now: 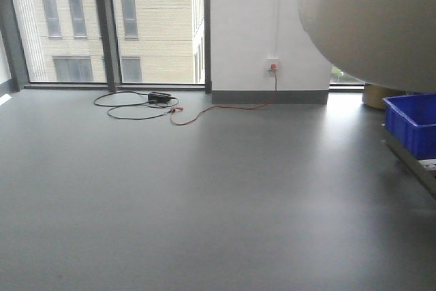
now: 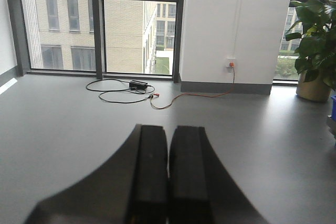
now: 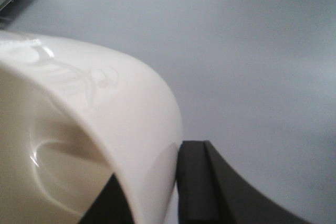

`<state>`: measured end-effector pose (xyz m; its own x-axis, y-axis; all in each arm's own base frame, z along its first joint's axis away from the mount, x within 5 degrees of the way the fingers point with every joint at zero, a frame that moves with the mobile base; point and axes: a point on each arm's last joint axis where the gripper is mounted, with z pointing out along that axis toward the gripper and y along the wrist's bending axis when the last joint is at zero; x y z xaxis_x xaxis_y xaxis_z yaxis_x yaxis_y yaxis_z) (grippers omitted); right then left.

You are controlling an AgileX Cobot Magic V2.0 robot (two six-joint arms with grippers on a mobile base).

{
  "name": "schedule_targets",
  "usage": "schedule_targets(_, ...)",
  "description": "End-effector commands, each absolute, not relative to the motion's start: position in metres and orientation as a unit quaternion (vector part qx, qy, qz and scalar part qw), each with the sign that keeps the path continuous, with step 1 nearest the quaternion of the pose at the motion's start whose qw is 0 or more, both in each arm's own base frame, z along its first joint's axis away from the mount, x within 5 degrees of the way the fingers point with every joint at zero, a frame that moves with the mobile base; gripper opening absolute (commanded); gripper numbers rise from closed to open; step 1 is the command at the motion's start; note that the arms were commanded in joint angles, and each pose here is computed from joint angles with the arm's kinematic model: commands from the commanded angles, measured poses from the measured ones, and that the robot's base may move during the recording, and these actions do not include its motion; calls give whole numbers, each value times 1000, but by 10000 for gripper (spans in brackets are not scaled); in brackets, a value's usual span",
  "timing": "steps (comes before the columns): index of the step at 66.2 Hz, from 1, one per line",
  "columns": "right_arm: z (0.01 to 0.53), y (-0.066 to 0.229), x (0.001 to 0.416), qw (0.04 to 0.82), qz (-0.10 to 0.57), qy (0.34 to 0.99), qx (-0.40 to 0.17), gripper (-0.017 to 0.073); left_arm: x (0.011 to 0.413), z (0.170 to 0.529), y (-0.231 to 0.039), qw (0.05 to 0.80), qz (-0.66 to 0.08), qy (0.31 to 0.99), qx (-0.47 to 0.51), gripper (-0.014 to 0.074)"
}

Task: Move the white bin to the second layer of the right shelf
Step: 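Turn the base toward the roller shelf with blue crates, holding the bin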

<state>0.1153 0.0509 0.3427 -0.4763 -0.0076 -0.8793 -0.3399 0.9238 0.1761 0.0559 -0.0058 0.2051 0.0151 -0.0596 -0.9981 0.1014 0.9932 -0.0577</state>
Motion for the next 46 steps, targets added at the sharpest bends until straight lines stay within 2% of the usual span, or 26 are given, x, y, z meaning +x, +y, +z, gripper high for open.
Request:
schedule_targets(1,360,51,118,551,178,810,-96,53,57,200,-6,729,-61,681,11,85)
schedule_targets(46,360,51,118,551,178,810,-96,53,57,200,-6,729,-61,681,11,85)
